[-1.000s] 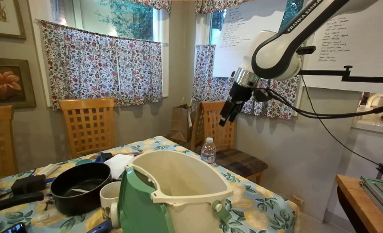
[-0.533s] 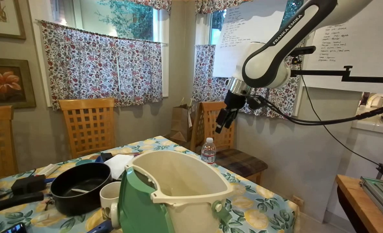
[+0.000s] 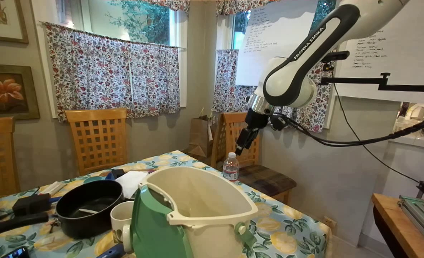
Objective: Pick up the bottle from the table and put it in the bag
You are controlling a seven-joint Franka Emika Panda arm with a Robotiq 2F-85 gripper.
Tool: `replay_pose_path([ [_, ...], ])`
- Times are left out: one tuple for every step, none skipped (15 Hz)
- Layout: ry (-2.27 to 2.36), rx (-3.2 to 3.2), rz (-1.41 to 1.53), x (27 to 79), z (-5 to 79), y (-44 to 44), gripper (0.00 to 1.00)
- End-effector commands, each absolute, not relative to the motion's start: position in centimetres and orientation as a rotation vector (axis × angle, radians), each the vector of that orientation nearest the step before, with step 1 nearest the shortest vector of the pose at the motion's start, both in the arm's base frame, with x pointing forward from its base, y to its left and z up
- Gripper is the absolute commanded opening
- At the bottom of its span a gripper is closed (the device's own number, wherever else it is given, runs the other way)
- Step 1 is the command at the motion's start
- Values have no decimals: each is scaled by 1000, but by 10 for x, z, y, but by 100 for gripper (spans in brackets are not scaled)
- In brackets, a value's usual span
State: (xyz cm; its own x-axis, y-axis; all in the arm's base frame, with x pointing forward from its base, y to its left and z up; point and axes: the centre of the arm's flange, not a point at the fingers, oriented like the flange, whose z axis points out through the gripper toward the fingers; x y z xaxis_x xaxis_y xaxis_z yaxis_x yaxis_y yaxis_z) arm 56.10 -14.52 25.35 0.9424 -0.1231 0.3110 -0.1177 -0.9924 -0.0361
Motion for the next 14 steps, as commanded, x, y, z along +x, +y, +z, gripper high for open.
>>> replay_pose_path([
  [164, -3060, -560, 569, 239, -152, 100],
  [165, -3057, -574, 570, 237, -152, 92],
  [165, -3054, -590, 570, 235, -153, 74],
  [167, -3049, -609, 571, 234, -153, 66],
  [166, -3044, -633, 572, 232, -152, 59],
  [164, -3042, -659, 572, 230, -152, 50],
  [161, -3041, -681, 572, 228, -151, 44],
  [154, -3043, -696, 572, 225, -151, 38],
  [148, -3045, -711, 572, 221, -151, 30],
  [145, -3045, -720, 572, 219, -151, 24],
  [142, -3043, -730, 572, 219, -151, 16],
  [144, -3039, -734, 573, 218, -152, 9],
  [147, -3036, -739, 573, 219, -152, 1],
  [149, -3033, -738, 573, 218, -152, 0],
])
